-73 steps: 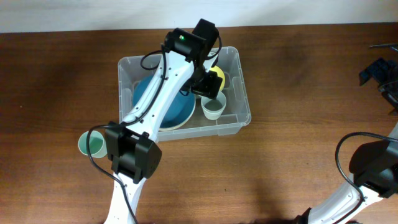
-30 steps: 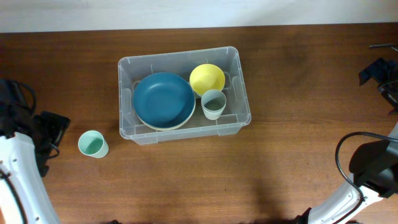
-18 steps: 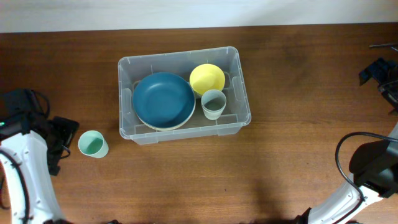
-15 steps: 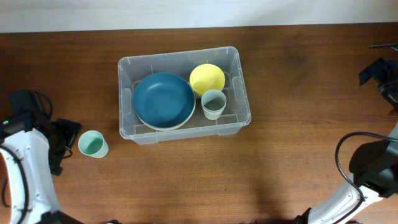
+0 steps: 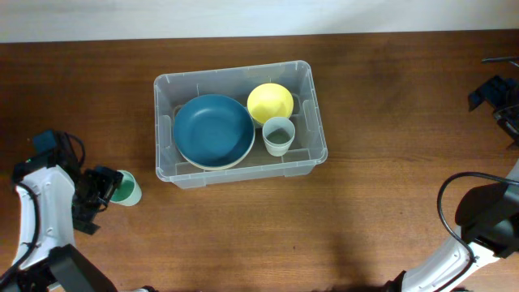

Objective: Pack container
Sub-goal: 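Move the left gripper to the mint green cup and grasp it, then lift the mint green cup and carry it over the bin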

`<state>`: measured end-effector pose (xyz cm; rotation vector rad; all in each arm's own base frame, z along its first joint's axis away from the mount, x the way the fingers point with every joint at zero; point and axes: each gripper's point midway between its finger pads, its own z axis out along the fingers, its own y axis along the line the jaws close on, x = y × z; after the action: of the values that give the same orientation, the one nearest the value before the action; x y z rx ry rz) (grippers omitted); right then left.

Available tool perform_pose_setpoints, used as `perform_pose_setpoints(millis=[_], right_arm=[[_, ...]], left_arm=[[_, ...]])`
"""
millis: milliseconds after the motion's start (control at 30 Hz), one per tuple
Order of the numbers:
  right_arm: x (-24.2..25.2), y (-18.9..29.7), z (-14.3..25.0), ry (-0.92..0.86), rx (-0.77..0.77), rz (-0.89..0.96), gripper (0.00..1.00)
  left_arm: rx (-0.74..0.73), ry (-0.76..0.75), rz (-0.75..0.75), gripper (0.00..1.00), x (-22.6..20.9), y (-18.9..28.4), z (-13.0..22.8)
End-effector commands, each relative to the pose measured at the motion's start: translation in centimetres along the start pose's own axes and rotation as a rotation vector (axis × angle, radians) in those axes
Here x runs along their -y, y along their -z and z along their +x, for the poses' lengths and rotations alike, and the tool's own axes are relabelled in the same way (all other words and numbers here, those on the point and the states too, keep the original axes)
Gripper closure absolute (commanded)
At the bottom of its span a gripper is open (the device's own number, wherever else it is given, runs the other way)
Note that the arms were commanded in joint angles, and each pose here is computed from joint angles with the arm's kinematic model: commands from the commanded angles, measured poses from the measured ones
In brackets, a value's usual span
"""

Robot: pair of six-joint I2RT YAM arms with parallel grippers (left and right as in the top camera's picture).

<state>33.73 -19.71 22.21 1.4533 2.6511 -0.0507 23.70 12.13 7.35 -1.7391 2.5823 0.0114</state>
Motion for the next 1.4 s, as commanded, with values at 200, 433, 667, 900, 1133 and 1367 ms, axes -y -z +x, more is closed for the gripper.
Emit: perform_pose_setpoints(millis=[200, 433, 667, 900, 1133, 1367], right_arm=[[0.1, 0.0, 0.0, 0.0, -0.003, 0.0, 0.01], [0.1, 0.0, 0.0, 0.0, -0.003, 0.0, 0.01], [0.1, 0.0, 0.0, 0.0, -0.003, 0.0, 0.01], [0.1, 0.0, 0.0, 0.0, -0.003, 0.0, 0.01], [0.1, 0.0, 0.0, 0.0, -0.003, 0.0, 0.01], [0.1, 0.0, 0.0, 0.0, -0.003, 0.0, 0.01]], left_arm=[[0.002, -0.017, -0.009, 0.04, -0.5, -2.3, 0.4], [0.015, -0.017, 0.003, 0.49, -0.5, -3.6, 0.5], [0.02, -0.008, 0.007, 0.99, -0.5, -4.0, 0.5], [0.017, 0.078, 0.111, 0.99, 0.6, -2.4, -1.4], [0.078, 0.029, 0.486, 0.99, 6.5, 7.6, -5.7], [0.33, -0.502, 0.779, 0.99, 15.6, 21.9, -1.4]])
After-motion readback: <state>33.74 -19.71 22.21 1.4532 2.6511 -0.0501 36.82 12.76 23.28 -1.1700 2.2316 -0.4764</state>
